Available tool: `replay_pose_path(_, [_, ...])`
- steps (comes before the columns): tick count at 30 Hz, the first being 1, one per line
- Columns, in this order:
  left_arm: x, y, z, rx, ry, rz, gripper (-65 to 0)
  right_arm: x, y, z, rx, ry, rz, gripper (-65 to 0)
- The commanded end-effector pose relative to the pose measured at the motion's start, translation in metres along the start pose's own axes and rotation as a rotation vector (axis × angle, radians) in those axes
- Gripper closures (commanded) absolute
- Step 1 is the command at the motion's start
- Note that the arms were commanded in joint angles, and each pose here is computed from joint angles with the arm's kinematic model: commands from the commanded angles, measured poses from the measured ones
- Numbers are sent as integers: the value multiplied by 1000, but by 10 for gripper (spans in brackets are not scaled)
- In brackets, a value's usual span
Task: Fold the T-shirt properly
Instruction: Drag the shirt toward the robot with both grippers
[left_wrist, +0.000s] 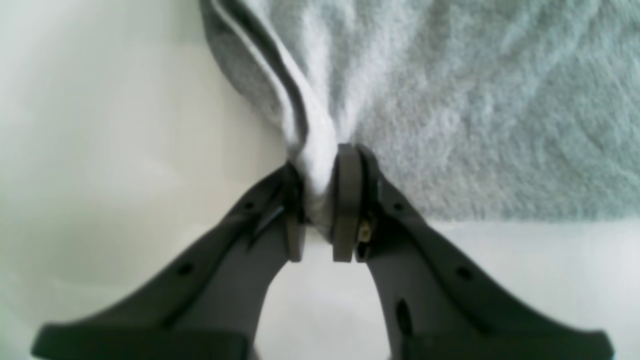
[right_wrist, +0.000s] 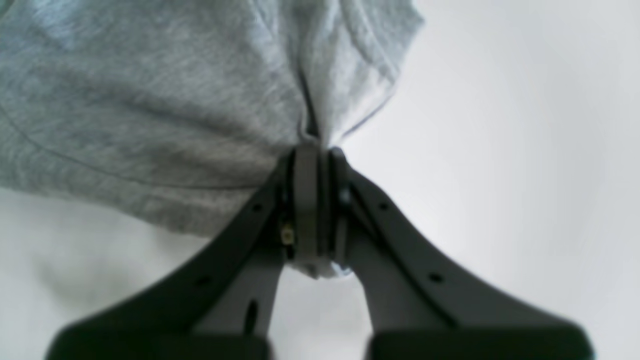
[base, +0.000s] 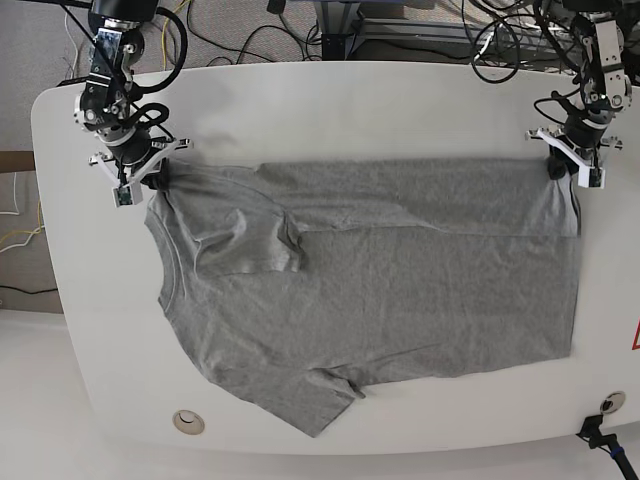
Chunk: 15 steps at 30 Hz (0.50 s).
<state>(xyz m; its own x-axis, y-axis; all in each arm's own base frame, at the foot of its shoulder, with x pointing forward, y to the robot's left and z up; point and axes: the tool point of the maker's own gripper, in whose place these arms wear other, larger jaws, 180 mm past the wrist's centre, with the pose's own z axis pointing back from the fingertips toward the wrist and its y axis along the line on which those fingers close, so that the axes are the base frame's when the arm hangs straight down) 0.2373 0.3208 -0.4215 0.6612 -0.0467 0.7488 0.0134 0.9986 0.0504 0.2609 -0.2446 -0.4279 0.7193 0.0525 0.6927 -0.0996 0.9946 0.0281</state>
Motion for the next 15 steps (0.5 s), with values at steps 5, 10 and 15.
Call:
replay_pose_path(5, [-52,-11,40,-28,150,-84,-65,-49,-21,40,-88,111,2,0])
replay_pose_path(10, [-77,-12,69,-31,210,-104,-65,-81,-26,70,-120,174,11,0])
replay_pose_path(15, [-89,-10,85,-28,243,-110,-65,-106,-19,91,-112,234,26,0])
